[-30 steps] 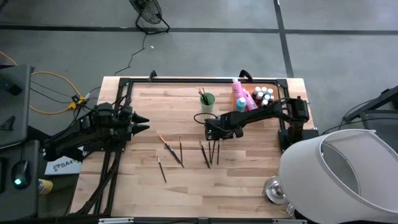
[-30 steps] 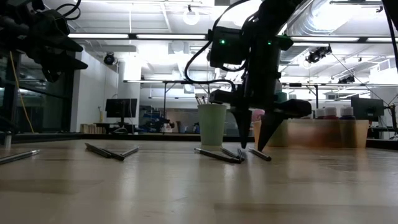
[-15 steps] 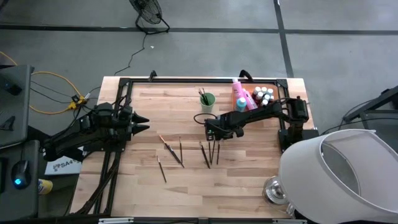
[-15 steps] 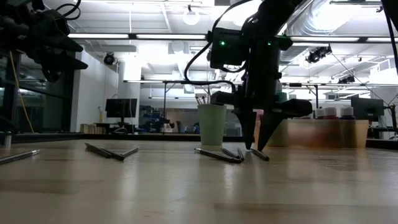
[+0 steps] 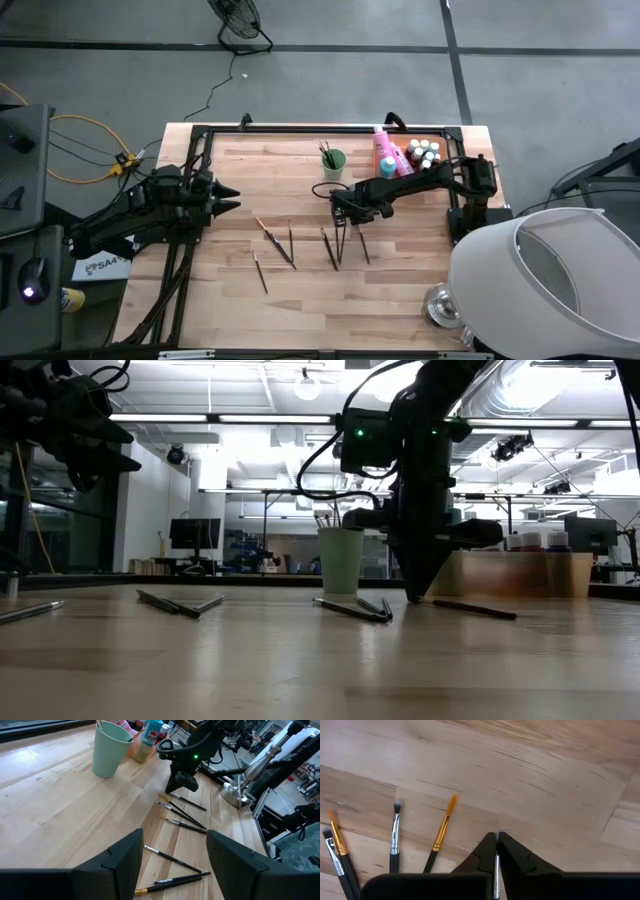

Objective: Pick & Place Paint Supplies
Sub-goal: Put the silver paintbrush into the green cup

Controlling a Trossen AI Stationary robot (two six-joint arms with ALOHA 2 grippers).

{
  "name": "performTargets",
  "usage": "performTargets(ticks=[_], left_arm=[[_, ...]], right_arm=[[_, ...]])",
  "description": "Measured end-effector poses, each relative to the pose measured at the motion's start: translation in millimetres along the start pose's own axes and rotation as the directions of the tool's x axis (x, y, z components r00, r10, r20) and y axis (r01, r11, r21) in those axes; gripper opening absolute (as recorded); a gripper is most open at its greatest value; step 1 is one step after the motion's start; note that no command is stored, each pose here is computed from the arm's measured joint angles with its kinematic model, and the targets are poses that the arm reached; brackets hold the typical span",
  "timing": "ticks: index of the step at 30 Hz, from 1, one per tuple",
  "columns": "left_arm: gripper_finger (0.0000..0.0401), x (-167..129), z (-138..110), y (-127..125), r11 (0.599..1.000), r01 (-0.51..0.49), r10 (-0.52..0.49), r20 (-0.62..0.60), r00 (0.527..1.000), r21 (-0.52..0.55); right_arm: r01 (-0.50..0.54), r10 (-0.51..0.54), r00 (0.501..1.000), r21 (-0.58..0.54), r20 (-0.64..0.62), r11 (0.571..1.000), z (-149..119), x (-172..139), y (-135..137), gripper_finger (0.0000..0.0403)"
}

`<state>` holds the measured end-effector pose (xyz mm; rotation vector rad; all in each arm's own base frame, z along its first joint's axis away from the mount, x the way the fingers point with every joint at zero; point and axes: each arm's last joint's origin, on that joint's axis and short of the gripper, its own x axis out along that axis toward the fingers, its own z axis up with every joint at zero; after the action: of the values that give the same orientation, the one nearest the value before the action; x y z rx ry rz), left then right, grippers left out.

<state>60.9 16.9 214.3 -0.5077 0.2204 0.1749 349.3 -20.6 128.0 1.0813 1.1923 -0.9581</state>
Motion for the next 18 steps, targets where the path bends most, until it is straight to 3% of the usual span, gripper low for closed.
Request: performTargets(ticks=[7,11,15,18], left_arm=[[0.0214,0.0,0.0,0.0,1.000,0.000,0.000,0.000,1.000,0.000],[0.0214,0.0,0.0,0.0,1.000,0.000,0.000,0.000,1.000,0.000],[0.0214,0.0,0.0,0.0,1.000,0.001,-0.001,0.000,1.000,0.000],[0.0214,0.0,0.0,0.0,1.000,0.001,-0.001,0.001,1.000,0.000]], right_arm=[[-0.022,0.024,0.999,-0.049,0.031,0.999,-0.8,-12.2,4.1,0.0005],[-0.115,0.129,0.977,-0.090,0.171,0.989,5.4,-46.8,15.0,0.0004],[-0.210,0.245,0.904,-0.134,0.351,0.968,12.4,-86.9,21.4,0.0004],[-0.245,0.307,0.794,-0.186,0.525,0.952,17.7,-114.3,25.3,0.0004]])
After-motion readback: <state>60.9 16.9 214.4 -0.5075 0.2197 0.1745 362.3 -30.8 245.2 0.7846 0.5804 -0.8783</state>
